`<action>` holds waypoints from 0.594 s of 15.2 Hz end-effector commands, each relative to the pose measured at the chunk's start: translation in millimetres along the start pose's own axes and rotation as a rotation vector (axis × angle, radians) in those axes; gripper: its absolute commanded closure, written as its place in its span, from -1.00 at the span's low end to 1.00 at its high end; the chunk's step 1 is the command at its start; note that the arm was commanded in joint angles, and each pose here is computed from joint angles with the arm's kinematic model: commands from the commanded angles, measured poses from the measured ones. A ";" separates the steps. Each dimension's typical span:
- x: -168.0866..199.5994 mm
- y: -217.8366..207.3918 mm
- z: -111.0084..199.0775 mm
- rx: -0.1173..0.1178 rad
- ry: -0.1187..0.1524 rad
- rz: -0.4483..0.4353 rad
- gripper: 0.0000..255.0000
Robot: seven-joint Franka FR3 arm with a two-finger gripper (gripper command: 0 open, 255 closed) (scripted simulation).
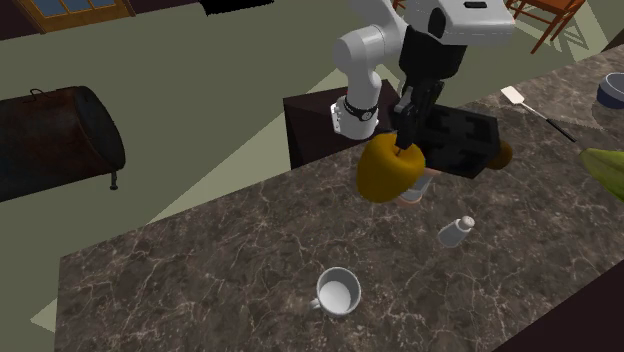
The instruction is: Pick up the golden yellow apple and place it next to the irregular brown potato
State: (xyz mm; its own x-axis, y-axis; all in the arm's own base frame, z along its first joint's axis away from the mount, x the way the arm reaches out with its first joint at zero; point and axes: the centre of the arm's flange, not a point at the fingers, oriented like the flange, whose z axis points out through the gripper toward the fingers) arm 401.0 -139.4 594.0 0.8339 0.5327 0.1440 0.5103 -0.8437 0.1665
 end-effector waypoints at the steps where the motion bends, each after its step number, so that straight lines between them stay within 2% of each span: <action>1: 14.5 -20.2 -1.3 0.000 0.000 0.002 1.00; 9: 81.3 -101.9 -5.8 0.000 0.000 0.002 1.00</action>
State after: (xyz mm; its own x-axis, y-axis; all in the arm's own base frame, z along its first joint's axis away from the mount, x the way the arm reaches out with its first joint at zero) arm 413.8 -22.0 594.8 0.8339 0.5327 0.1441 0.5101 -0.8437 0.1670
